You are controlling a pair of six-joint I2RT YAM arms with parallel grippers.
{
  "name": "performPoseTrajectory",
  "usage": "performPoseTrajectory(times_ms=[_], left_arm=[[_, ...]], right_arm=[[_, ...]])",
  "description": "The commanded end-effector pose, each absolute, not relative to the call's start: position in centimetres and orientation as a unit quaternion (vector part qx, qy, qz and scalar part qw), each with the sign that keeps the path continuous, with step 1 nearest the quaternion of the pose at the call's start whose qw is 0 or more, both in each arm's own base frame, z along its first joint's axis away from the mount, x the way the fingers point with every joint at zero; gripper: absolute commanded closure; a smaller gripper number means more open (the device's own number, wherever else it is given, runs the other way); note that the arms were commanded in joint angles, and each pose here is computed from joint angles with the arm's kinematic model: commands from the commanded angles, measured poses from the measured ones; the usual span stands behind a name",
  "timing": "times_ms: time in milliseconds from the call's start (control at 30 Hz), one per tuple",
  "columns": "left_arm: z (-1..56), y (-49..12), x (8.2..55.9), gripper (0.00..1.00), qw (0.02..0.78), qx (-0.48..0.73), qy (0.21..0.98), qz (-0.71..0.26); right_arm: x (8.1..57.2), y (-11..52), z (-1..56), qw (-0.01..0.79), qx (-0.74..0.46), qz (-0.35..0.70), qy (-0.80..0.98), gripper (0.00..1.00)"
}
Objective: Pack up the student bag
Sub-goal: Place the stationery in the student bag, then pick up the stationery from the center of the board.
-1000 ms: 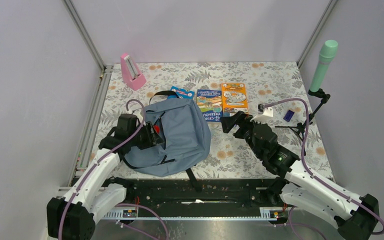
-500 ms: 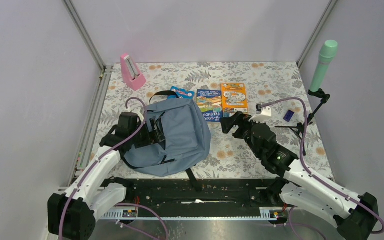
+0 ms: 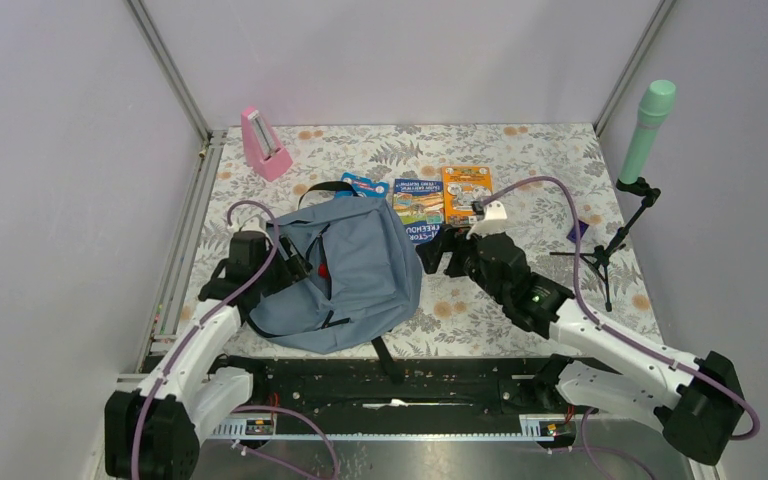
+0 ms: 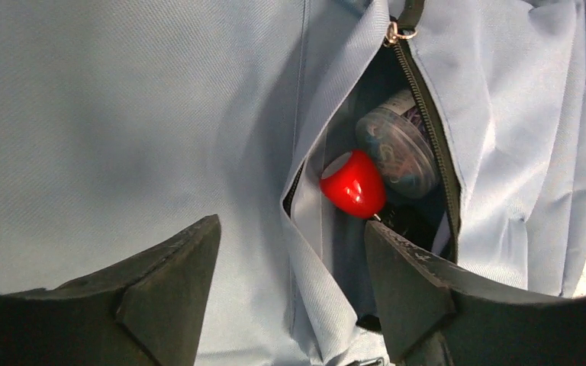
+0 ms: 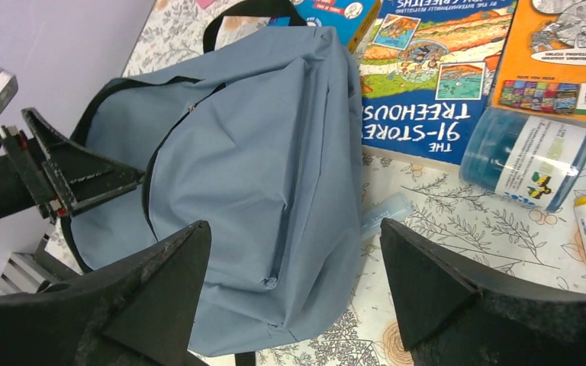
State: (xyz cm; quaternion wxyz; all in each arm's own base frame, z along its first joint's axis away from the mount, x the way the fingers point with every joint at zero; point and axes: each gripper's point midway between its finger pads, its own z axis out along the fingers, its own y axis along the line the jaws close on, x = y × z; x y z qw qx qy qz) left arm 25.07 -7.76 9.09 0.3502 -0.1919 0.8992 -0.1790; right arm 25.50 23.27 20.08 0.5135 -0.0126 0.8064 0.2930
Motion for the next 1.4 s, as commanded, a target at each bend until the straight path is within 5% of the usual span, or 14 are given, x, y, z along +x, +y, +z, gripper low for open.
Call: performPoseTrajectory(times_ms=[0, 267, 533, 900, 1367], left_arm=[[9.8, -8.9, 27.7, 0.31, 0.379, -0.195, 0.877, -0.221], [8.4, -9.9, 28.8, 0.44, 0.360, -0.186, 0.882, -0.240], [7.8, -10.4, 28.9, 0.78, 0.357, -0.179, 0.881, -0.252], [9.9, -10.8, 29.5, 1.00, 0.380, -0.162, 0.871, -0.268], [15.4, -11.1, 28.3, 1.00, 0.410, -0.130, 0.857, -0.285]], right_arm=[[26.4, 24.0, 21.3, 0.522, -0.022, 0.272, 0.808, 0.09], [27.4, 18.9, 16.1, 0.466, 0.022, 0.162, 0.869, 0.02], [26.5, 10.7, 10.0, 0.373, 0.110, 0.081, 0.918, 0.14], [25.1, 7.2, 4.1, 0.282, 0.154, 0.027, 0.947, 0.32], [25.2, 12.7, 2.2, 0.216, 0.082, 0.064, 0.971, 0.45]])
